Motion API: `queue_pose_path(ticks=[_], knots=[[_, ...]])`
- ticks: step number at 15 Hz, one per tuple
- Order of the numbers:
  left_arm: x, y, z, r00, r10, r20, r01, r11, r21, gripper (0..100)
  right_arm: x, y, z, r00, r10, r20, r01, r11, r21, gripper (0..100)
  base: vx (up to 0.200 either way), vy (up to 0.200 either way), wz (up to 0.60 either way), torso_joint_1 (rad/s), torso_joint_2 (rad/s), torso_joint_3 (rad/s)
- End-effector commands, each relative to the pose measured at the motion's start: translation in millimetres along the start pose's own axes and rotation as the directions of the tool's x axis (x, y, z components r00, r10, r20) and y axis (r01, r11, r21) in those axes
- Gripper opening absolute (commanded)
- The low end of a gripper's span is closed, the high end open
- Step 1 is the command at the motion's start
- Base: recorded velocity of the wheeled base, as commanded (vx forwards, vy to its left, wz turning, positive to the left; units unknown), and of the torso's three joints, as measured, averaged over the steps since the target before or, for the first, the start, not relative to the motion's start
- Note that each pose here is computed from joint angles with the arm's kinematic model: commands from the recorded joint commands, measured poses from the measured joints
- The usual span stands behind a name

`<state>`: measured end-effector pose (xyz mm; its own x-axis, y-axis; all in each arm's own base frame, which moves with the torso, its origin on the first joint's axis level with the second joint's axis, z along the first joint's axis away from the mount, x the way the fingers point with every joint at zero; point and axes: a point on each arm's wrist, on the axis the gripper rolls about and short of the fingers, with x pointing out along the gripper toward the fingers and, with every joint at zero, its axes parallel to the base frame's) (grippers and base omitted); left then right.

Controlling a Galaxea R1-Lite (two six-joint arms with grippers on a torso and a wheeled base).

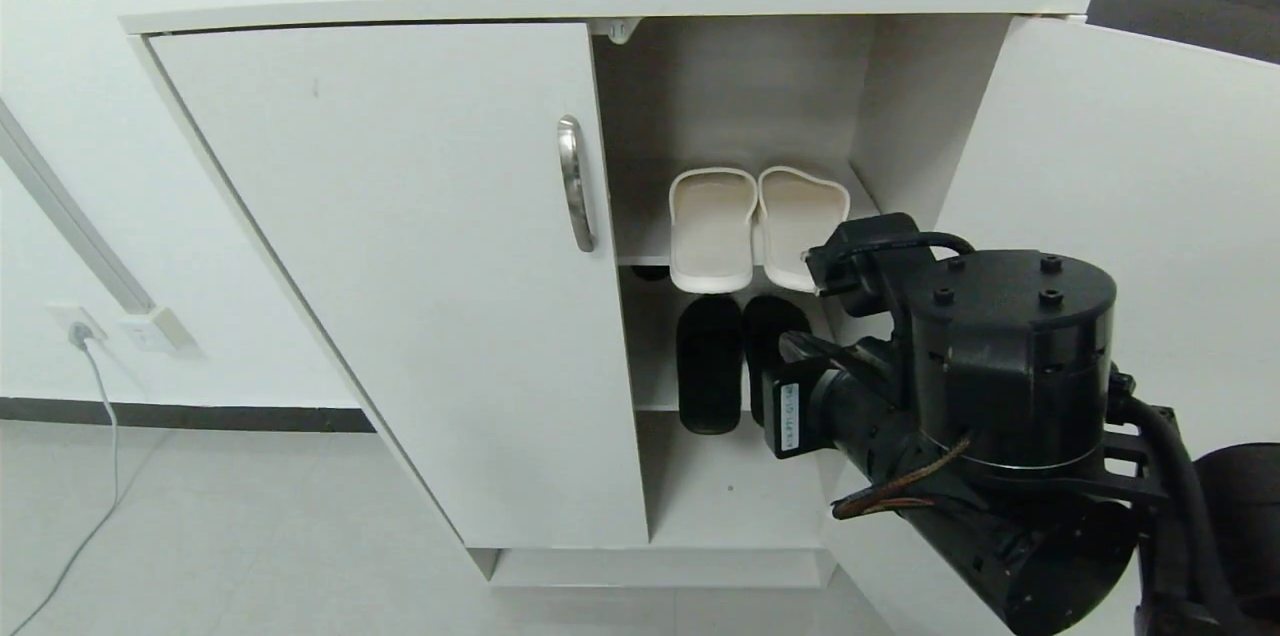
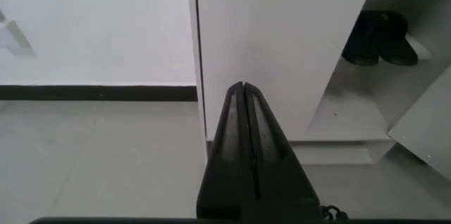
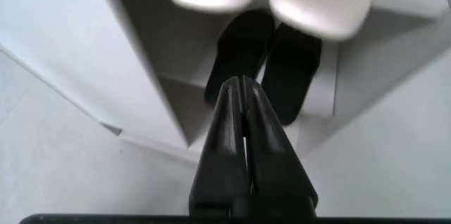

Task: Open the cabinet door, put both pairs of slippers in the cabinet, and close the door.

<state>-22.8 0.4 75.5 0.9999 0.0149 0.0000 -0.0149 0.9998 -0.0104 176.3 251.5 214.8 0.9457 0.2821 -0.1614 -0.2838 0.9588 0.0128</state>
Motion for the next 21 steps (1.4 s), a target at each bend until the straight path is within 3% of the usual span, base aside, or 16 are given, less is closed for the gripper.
queue_pose_path(ticks=[1, 10, 21], knots=[[0, 0.0, 0.0, 1.000, 0.000, 0.000, 0.000, 1.000, 0.000, 0, 1, 1, -2, 1.000, 0.000, -0.005, 0.000, 1.000, -0.004, 0, -0.200, 0.000, 0.00, 0.007, 0.00, 0.007], [0, 0.0, 0.0, 1.000, 0.000, 0.000, 0.000, 1.000, 0.000, 0, 3, -1, -9, 1.000, -0.009, -0.024, 0.009, 1.000, -0.021, 0, -0.200, 0.000, 0.00, 0.001, 0.00, 0.002], [0, 0.0, 0.0, 1.000, 0.000, 0.000, 0.000, 1.000, -0.002, 0, 9, -6, -18, 0.998, -0.035, -0.049, 0.032, 0.998, -0.048, 0, 0.000, 0.000, 0.00, 0.000, 0.00, 0.000]])
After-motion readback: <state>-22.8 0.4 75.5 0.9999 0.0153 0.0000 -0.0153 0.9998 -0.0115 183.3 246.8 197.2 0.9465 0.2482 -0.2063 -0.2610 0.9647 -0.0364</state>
